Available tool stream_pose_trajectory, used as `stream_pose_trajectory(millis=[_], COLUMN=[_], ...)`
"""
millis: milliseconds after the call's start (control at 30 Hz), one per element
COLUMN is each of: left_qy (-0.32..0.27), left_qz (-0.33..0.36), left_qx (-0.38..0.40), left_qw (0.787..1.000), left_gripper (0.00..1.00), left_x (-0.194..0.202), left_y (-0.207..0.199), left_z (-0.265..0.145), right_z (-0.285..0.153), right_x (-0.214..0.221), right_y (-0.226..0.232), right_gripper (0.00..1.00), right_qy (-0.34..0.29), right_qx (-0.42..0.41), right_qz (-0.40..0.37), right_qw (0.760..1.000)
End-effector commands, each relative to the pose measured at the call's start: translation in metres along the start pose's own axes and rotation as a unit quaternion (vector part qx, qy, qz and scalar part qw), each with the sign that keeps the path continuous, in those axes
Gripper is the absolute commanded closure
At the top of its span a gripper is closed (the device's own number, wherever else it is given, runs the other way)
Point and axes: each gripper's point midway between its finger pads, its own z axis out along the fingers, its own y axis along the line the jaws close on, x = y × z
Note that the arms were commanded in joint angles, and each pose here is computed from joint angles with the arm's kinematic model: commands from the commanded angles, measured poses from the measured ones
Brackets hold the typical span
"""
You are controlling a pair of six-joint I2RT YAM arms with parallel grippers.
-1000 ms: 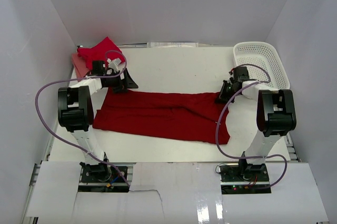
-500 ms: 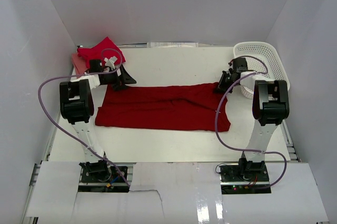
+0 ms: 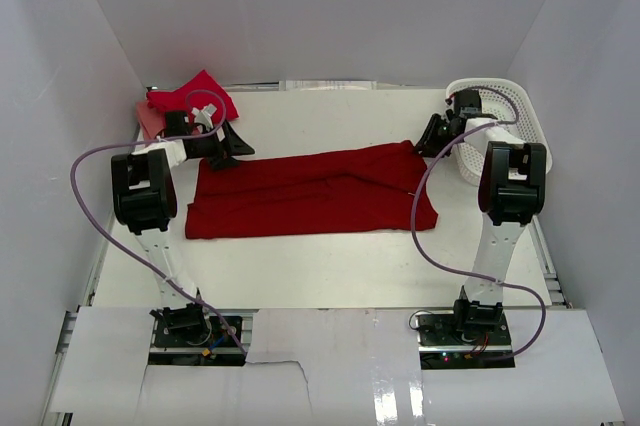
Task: Fold and stack the t-shirts
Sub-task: Fold the other side of the tshirt into a rectangle
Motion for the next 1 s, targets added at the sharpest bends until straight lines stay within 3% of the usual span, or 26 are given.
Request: stream_pose_trajectory(millis=[0,167,367,600,967], left_qy=[-0.044,-0.074,-0.074,-0.061,-0.024], left_qz=[0.056,0.124,0.157,0.112,0.054], left_qx=[-0.02,-0.013,0.006,0.0,-0.049], left_qw=[0.997,0.989,0.985,0.992,0.997], left_gripper=[0.02,0.02,0.02,0.02,0.02], left_x=[-0.033,-0.052,-0.032,0.008,0.051], left_y=[-0.03,-0.098,-0.143,-0.14,-0.124], left_z=[-0.017,-0.037,-0.055,-0.065,-0.079], right_z=[-0.024,-0.065,-0.061,-0.025,0.001], right_x=[-0.033,-0.045,-0.002,0.04,0.059], right_y=[0.014,0.05,0.11,0.129,0.128], right_gripper=[0.58,0.52,0.52,0.54,0.55], right_qy=[-0.044,-0.089,-0.023,0.046,0.08], right_qx=[-0.001,-0.021,-0.094,-0.097,-0.083], right_qz=[-0.028,-0.089,-0.192,-0.235,-0.249], right_qw=[0.999,0.992,0.977,0.966,0.962])
